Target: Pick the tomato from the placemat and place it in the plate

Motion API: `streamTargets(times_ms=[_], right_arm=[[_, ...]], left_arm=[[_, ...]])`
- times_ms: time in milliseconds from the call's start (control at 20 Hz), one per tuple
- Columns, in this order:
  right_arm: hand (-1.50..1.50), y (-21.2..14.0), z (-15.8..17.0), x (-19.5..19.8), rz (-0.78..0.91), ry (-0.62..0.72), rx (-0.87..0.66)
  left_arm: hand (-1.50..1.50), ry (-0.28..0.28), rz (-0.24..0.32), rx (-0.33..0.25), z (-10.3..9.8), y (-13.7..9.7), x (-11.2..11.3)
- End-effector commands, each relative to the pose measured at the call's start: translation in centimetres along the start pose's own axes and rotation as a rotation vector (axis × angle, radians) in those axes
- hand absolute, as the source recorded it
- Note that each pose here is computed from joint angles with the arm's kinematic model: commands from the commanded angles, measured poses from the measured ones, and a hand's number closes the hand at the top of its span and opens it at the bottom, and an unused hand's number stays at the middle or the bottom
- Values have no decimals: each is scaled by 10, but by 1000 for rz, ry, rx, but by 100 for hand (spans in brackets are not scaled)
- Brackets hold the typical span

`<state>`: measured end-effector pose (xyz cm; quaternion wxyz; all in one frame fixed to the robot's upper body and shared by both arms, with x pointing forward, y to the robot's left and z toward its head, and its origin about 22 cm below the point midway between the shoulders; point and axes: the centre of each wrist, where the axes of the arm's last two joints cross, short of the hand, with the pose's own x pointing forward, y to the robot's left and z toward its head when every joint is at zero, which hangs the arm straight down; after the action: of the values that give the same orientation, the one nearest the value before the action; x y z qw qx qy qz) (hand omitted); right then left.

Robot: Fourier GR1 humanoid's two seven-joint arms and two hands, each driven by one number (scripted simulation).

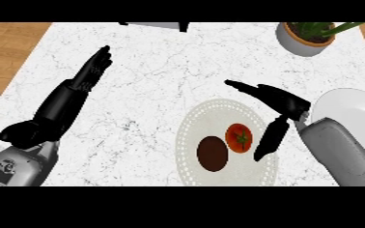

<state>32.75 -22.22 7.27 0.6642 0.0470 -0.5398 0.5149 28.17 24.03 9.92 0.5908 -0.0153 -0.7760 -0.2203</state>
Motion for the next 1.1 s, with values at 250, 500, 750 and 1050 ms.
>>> streamTargets(times_ms=[250, 500, 750, 1050], right_arm=[[-150, 20, -85, 80, 486, -15, 297], [-150, 11, -106, 104, 524, 91, 366], [-150, 25, -133, 114, 501, 235, 539], [-150, -6, -134, 138, 594, 350, 593]], left_arm=[[0, 11, -6, 0, -3, 8, -6], [0, 31, 6, 35, 7, 6, -19], [0, 30, 5, 52, -1, 3, -14], [0, 39, 6, 56, 10, 16, -19]])
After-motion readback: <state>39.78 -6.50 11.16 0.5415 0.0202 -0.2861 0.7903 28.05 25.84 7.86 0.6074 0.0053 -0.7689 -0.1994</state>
